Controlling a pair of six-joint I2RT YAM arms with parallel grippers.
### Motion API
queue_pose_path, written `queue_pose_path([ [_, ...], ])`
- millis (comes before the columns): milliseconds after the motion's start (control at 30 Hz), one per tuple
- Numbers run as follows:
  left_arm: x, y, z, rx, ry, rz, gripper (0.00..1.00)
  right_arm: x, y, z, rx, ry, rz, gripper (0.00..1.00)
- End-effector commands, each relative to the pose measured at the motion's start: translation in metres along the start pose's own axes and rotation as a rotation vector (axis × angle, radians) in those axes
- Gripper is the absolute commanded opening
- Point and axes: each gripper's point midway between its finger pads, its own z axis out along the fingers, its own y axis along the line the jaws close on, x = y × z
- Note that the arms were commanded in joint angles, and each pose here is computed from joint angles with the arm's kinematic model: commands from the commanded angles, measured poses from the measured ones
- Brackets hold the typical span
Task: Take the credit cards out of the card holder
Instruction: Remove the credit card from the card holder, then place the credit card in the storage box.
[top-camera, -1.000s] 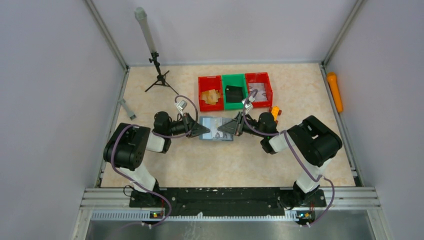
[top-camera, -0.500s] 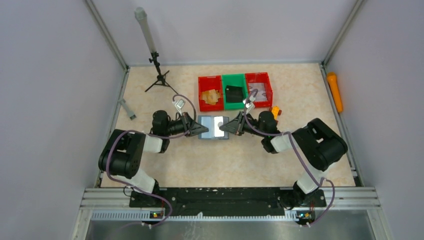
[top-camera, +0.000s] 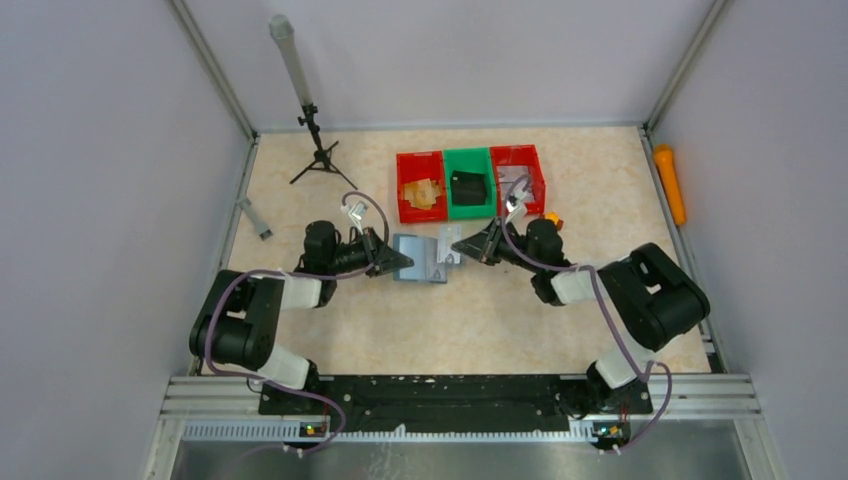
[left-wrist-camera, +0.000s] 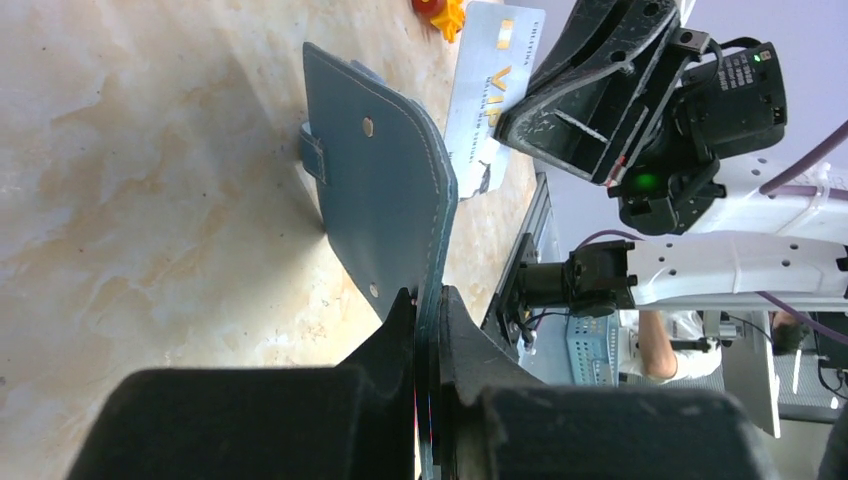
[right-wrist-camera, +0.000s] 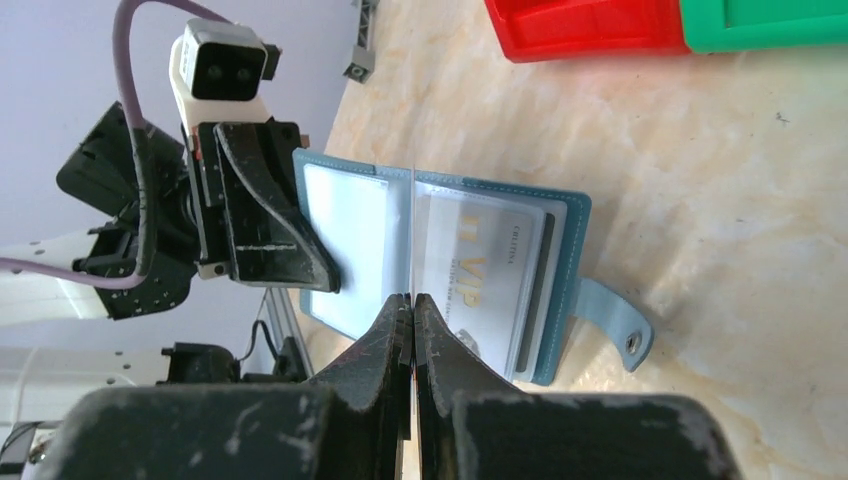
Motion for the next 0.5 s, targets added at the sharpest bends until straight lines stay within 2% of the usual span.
queue_pose_path([
  [0, -0.010, -0.009, -0.001, 0.015, -0.027, 0.069, 0.00, -0.019, 0.003, -0.008, 0.028, -0.070, -0.059, 0.00],
  [200, -0.011, -0.008, -0.003, 0.000, -0.049, 0.084, 0.00, -0.040, -0.011, -0.025, 0.158, -0.159, -0.095, 0.00],
  [333, -0.015, -0.002, -0.013, -0.109, -0.099, 0.141, 0.00, -0.066, -0.021, -0.045, 0.302, -0.288, -0.146, 0.00],
  [467, -0.017, -0.004, -0.022, -0.140, -0.149, 0.181, 0.00, -0.092, -0.025, -0.060, 0.386, -0.419, -0.165, 0.00],
])
